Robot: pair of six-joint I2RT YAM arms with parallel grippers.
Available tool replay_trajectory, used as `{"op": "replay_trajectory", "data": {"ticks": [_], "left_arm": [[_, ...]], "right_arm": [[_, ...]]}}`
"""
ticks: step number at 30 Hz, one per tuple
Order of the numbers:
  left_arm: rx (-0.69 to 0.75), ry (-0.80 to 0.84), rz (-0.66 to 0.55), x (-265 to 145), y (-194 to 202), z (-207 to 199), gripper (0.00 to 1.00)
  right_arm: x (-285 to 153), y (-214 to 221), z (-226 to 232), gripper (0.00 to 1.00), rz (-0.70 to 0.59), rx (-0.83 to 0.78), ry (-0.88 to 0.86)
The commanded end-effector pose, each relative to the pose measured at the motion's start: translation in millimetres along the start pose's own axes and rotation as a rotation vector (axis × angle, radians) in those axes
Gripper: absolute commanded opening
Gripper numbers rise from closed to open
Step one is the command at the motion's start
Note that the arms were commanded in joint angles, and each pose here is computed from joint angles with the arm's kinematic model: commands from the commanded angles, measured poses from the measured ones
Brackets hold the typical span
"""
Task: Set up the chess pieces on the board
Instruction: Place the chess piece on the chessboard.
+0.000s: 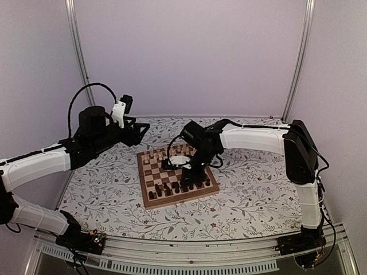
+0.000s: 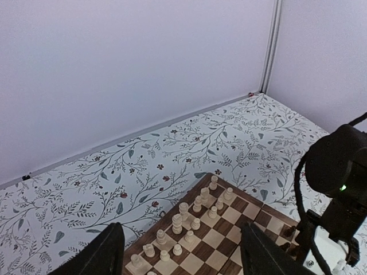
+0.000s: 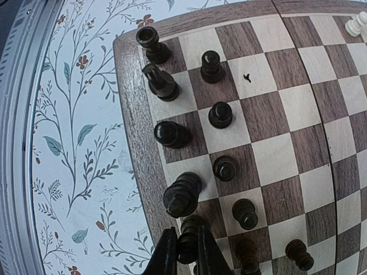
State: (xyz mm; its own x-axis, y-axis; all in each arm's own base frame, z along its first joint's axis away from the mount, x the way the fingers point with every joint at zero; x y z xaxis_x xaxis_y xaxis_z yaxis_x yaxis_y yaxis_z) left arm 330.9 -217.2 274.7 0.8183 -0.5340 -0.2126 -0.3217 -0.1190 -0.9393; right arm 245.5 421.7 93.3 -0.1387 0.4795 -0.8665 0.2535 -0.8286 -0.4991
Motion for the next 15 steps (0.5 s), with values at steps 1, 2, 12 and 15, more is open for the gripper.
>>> {"op": "replay_trajectory", "data": {"ticks": [1,2,12,15], "left_arm": [[0.004,0.034,-0.020,2,-10,-8,0.71],[0.003,0.035,-0.019,3,-9,-8,0.71],[0.006,0.040,-0.003,5,-5,-10,0.71],[0.008,0.043,-0.001,5,-5,-11,0.71]], "right_arm": [[2,-8,-6,0.12,-0.012,0.001,0.014],[3,-8,-6,0.15,-0.011,0.002,0.014],[-25,-17,-5,0.33,-0.039,-0.008,0.039],[-53,-22,-15,0.35,-0.093,0.004,0.070]]}}
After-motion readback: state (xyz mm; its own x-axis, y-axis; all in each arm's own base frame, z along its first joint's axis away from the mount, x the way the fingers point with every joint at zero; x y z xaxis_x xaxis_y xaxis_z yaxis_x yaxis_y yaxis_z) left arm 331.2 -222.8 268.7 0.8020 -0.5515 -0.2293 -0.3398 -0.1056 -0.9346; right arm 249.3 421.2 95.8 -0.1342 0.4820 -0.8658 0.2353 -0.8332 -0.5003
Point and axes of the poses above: each gripper's point midway between its finger pads, its own x axis out along the fingers, its own z axis along the line the jaws close on, y = z × x, the point moved 2 cm from there along -x, back along the fingers, and after that the axes turned 14 degrees about -x, right-handed, at the moved point
